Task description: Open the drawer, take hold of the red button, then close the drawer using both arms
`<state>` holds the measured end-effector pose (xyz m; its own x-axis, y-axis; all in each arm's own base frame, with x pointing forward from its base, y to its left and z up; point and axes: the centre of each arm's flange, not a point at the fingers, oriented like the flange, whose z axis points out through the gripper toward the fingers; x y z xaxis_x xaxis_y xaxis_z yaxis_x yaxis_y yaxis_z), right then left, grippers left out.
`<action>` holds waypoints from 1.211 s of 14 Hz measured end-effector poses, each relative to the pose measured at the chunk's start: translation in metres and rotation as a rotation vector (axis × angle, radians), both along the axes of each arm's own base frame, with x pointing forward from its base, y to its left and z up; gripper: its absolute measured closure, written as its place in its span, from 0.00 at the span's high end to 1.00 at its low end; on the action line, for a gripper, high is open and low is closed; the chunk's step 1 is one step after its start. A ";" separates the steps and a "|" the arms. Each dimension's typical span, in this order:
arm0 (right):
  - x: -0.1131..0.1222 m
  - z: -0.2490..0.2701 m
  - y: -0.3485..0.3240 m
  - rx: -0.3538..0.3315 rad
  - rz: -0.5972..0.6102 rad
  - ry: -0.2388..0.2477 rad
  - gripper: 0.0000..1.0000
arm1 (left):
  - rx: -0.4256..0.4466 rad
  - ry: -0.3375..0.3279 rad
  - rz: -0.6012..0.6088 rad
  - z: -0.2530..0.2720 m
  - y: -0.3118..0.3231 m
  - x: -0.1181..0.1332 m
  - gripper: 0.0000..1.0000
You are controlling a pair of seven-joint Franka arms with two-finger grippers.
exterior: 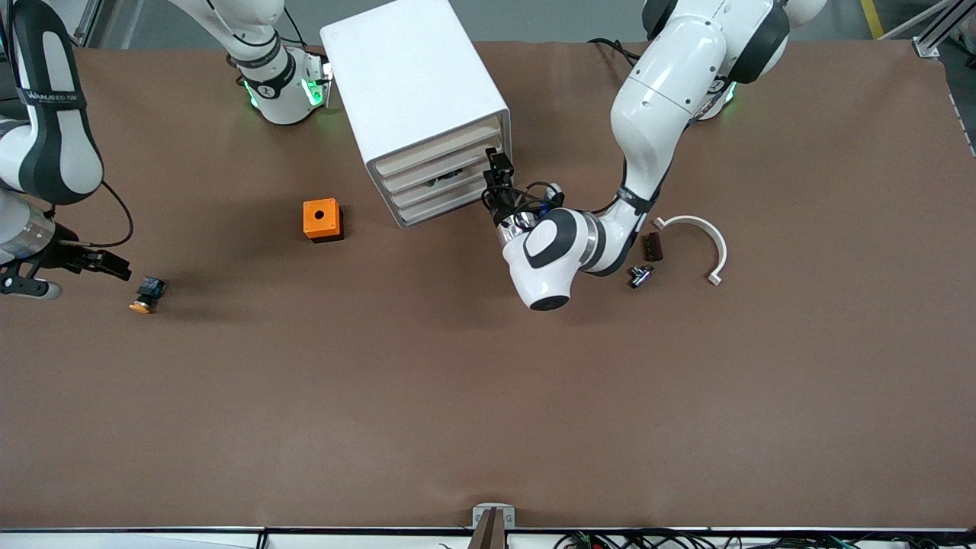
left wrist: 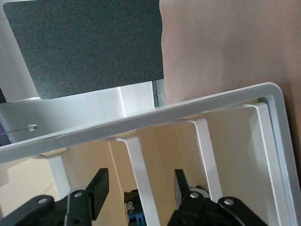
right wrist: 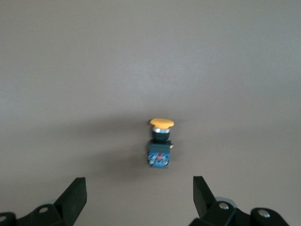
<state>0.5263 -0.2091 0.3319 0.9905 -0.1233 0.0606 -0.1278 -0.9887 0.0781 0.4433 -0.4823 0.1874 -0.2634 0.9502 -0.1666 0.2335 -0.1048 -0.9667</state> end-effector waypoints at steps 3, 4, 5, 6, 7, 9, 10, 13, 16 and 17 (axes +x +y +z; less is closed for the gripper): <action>-0.013 -0.031 -0.028 -0.020 0.034 -0.040 1.00 | -0.002 0.026 0.000 -0.008 -0.008 -0.010 0.63; -0.014 -0.044 -0.036 -0.026 0.035 -0.052 1.00 | 0.002 0.032 -0.007 -0.011 -0.011 -0.014 0.61; -0.014 -0.057 -0.041 -0.031 0.035 -0.063 1.00 | 0.008 0.036 -0.013 -0.014 -0.013 -0.018 0.60; -0.013 -0.070 -0.044 -0.035 0.037 -0.072 1.00 | 0.016 0.042 -0.019 -0.017 -0.016 -0.022 0.60; -0.012 -0.081 -0.044 -0.038 0.039 -0.082 1.00 | 0.022 0.048 -0.024 -0.020 -0.017 -0.025 0.51; -0.011 -0.098 -0.042 -0.039 0.045 -0.090 1.00 | 0.025 0.058 -0.031 -0.023 -0.017 -0.028 0.46; -0.010 -0.103 -0.041 -0.040 0.047 -0.094 1.00 | 0.023 0.065 -0.032 -0.022 -0.017 -0.028 0.38; -0.011 -0.118 -0.040 -0.036 0.045 -0.093 1.00 | 0.017 0.079 -0.037 -0.018 -0.017 -0.028 0.22; -0.013 -0.125 -0.036 -0.012 -0.006 -0.091 1.00 | 0.017 0.081 -0.038 -0.018 -0.017 -0.028 0.17; -0.012 -0.127 -0.032 -0.004 -0.028 -0.091 1.00 | 0.017 0.081 -0.038 -0.018 -0.017 -0.028 0.16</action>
